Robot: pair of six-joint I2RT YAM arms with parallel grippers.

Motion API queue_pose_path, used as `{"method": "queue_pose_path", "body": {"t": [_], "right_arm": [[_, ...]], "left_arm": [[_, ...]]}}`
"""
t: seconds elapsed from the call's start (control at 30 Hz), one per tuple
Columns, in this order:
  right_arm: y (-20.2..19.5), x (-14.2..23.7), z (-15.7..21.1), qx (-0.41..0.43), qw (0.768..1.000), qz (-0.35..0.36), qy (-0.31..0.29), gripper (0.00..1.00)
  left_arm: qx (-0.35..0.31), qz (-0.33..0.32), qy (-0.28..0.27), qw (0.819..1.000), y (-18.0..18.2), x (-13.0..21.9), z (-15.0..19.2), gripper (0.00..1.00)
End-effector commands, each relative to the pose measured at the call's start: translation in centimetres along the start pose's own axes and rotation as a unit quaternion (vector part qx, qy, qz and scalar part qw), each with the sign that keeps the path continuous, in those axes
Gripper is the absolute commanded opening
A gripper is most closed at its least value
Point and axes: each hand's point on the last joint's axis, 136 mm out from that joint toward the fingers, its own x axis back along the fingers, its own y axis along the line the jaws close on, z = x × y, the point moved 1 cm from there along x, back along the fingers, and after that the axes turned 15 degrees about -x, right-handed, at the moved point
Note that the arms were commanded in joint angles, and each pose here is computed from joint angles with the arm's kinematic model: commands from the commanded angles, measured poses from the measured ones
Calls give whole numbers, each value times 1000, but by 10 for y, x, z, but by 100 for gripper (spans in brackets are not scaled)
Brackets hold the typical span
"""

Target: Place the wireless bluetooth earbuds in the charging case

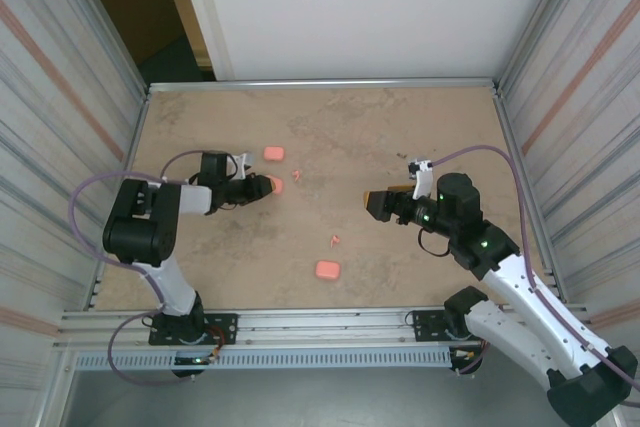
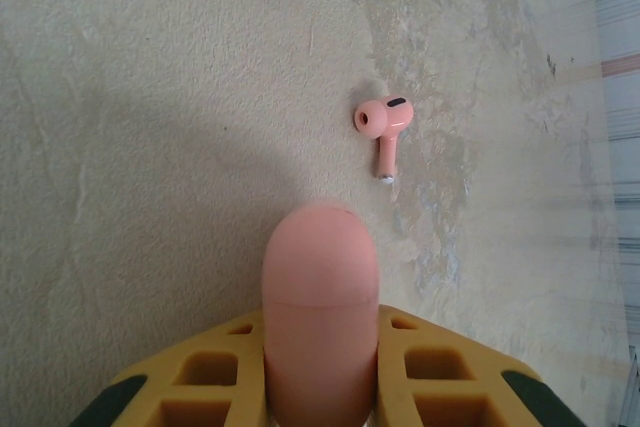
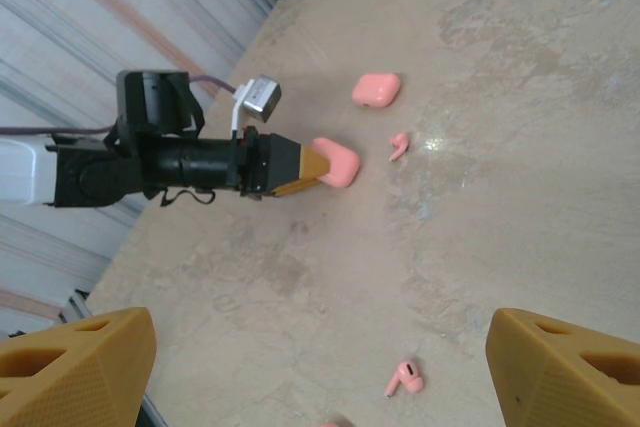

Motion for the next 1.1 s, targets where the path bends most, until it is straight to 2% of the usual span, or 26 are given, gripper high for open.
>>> {"method": "queue_pose_path", "body": {"t": [0.0,0.33,0.67,0.9,1.07], "right_arm": [[-6,0,-2,-2,1000,11,-7,85],[-4,1,-4,-2,1000,11,-5,85],[0,4,-6,12,1000,11,0,85],[7,5,-3,37,999,4,19,85],[14,0,9,68,996,-10,55,85]], "left_arm": [[-5,7,-2,1000,0,-3,-5,16],[-7,-15,1,1000,7,-1,1,37],[-21,-26,-16,999,2,11,-6,41],[-52,-12,-63,997,-23,36,-26,45],[-86,-11,-107,990,-48,65,-42,48]]}}
